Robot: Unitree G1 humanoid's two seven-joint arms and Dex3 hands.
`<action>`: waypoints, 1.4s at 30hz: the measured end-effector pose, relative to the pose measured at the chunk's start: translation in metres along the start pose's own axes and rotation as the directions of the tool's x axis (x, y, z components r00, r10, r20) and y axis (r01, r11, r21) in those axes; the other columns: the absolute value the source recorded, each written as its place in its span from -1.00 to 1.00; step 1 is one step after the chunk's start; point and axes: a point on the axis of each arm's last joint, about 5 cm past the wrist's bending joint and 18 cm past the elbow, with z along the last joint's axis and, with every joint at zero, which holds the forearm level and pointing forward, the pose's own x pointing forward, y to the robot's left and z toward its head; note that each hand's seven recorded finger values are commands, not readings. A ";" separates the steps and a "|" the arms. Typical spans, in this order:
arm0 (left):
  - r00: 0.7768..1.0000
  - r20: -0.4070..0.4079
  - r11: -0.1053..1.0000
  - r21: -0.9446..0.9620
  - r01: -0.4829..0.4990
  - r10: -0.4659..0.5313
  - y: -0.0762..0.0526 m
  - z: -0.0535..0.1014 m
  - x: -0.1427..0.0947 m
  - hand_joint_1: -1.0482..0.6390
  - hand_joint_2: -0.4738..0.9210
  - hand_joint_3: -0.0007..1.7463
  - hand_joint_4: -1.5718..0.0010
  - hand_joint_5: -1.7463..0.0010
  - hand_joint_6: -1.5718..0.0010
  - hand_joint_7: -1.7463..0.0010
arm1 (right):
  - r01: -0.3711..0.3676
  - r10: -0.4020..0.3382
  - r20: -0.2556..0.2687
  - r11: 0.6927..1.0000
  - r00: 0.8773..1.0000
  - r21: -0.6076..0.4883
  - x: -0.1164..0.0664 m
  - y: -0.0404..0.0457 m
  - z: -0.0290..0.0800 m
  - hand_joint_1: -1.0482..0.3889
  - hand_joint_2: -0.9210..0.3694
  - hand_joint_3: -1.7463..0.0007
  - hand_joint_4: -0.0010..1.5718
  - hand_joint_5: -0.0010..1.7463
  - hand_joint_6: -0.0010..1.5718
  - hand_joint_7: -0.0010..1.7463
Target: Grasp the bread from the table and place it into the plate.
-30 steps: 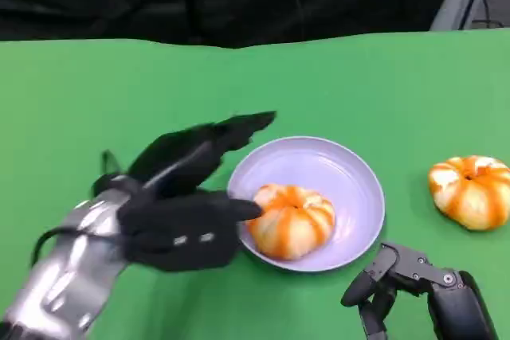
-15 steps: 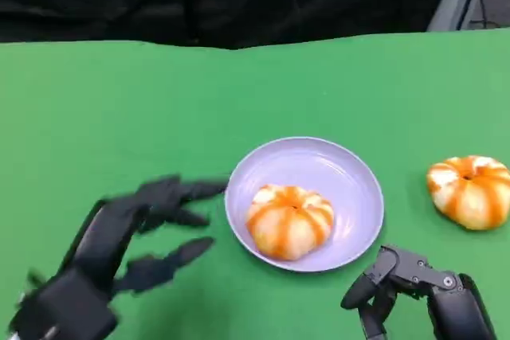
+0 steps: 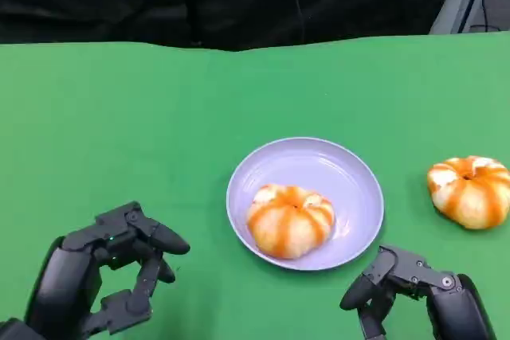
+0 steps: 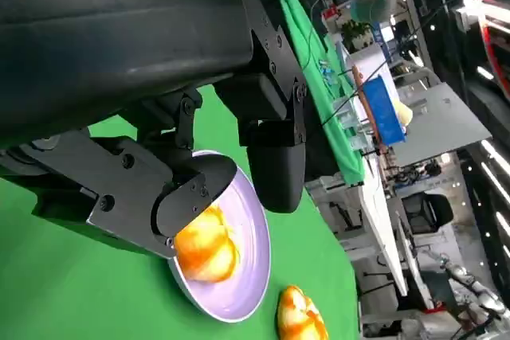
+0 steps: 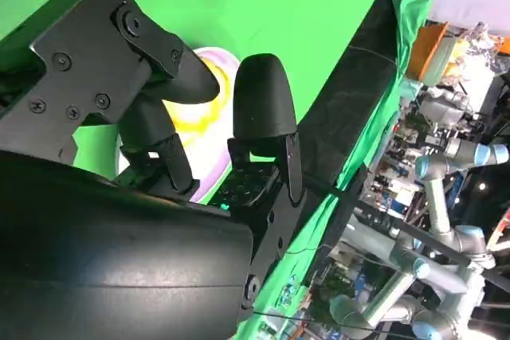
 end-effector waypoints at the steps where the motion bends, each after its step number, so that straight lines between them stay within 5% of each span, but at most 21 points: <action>1: 1.000 0.000 1.000 0.000 0.000 0.000 0.000 0.000 0.000 0.24 0.48 0.28 0.02 -0.70 0.04 -0.36 | 0.000 0.000 0.000 1.000 1.000 0.000 0.000 0.0000 0.000 0.43 -0.04 -0.53 0.08 0.81 0.09 0.44; 4: 1.000 0.000 1.000 -0.001 0.000 0.000 0.000 0.000 0.000 0.24 0.48 0.28 0.02 -0.70 0.05 -0.36 | 0.000 0.000 0.000 1.000 1.000 0.000 0.000 0.0000 0.000 0.43 -0.04 -0.53 0.08 0.81 0.09 0.44; 7: 1.000 0.001 1.000 -0.004 -0.004 0.004 0.000 0.000 0.000 0.19 0.40 0.39 -0.05 -0.93 0.02 -0.72 | 0.000 0.000 0.000 1.000 1.000 -0.001 0.000 -0.0003 0.000 0.42 -0.04 -0.52 0.10 0.82 0.10 0.44; 10: 1.000 -0.016 0.999 -0.036 -0.025 0.024 -0.002 -0.004 -0.005 0.18 0.37 0.42 -0.07 -0.99 0.03 -0.81 | 0.003 -0.003 -0.003 1.000 1.000 -0.011 -0.001 -0.0036 -0.001 0.42 -0.04 -0.51 0.10 0.83 0.10 0.44; 20: 0.999 -0.034 0.998 -0.049 -0.036 0.034 -0.002 -0.007 -0.009 0.17 0.36 0.43 -0.07 -1.00 0.03 -0.83 | 0.003 -0.003 -0.005 1.000 1.000 -0.018 -0.001 -0.0062 -0.002 0.42 -0.05 -0.50 0.10 0.84 0.10 0.44; 24: 0.999 -0.033 0.998 -0.067 -0.022 0.020 -0.003 -0.008 -0.009 0.15 0.17 0.65 -0.11 -1.00 -0.02 -0.82 | 0.000 0.000 0.008 1.000 1.000 -0.022 -0.002 -0.0075 -0.002 0.40 -0.06 -0.51 0.07 0.83 0.09 0.45; 42: 0.999 -0.034 0.997 -0.077 0.000 -0.003 -0.004 -0.008 -0.009 0.18 0.14 0.70 -0.13 -1.00 -0.02 -0.83 | -0.002 0.002 0.016 1.000 1.000 -0.021 -0.002 -0.0091 -0.002 0.42 -0.03 -0.55 0.07 0.82 0.08 0.49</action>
